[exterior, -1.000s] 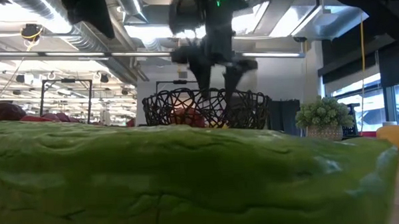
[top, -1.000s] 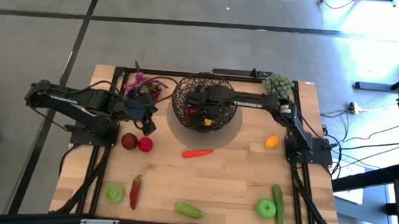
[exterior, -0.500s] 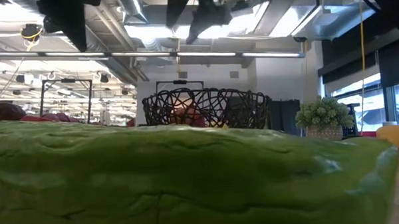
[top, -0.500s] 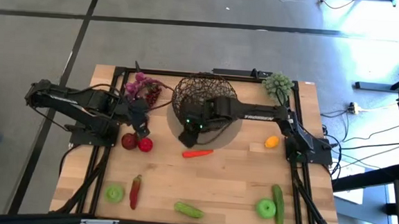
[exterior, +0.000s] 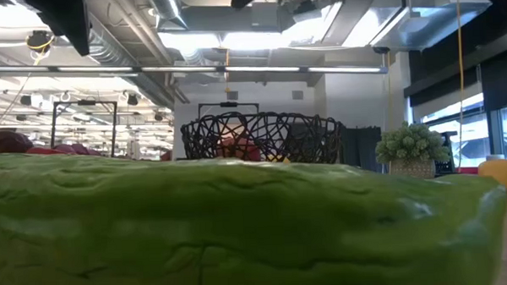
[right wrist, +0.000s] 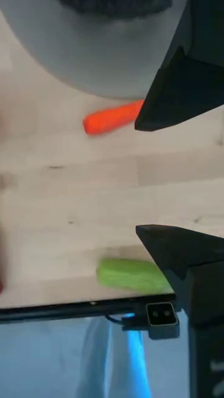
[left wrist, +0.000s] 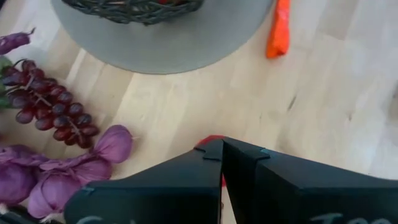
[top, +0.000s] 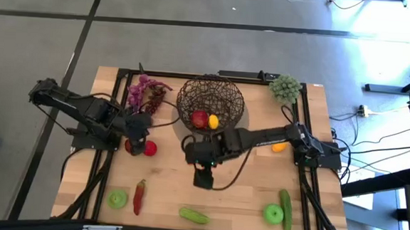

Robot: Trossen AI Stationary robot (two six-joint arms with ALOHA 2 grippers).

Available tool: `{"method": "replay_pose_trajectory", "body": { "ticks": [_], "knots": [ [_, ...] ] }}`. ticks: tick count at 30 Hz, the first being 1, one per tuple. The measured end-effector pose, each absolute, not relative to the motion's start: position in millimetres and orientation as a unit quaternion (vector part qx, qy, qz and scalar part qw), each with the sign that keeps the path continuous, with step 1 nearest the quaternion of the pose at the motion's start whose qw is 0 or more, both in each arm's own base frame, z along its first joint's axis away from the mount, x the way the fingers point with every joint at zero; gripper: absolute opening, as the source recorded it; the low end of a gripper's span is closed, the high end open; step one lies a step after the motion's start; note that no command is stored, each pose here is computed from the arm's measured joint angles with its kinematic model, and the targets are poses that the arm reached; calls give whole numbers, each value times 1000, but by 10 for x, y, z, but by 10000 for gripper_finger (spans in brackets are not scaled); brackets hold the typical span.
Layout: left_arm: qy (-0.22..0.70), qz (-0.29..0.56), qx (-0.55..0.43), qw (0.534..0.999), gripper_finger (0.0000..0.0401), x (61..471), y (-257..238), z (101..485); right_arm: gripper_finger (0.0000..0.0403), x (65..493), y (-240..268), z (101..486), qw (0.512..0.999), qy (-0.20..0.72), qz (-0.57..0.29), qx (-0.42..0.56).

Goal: Build produce basket
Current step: Put the carrot into the wire basket

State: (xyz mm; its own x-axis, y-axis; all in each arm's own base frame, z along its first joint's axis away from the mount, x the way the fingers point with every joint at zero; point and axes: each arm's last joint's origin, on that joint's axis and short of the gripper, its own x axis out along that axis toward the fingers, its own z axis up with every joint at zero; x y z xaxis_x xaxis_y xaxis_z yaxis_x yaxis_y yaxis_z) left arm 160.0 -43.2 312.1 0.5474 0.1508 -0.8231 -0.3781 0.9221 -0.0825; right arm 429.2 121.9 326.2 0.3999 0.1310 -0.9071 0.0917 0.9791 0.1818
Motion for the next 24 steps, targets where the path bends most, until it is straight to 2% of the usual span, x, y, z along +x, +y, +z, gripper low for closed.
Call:
{"method": "replay_pose_trajectory", "body": {
  "ticks": [4, 15, 24],
  "knots": [
    [451, 139, -121, 873, 0, 1587, -487, 3122, 255, 4334, 1344, 2948, 823, 564, 23, 64],
    [448, 133, -131, 874, 0, 1564, -558, 3123, 255, 4338, 1278, 2047, 810, 584, -47, 4],
    [442, 143, -128, 876, 0, 1566, -551, 3126, 255, 4343, 995, 1631, 811, 582, -61, 3]
  ]
}}
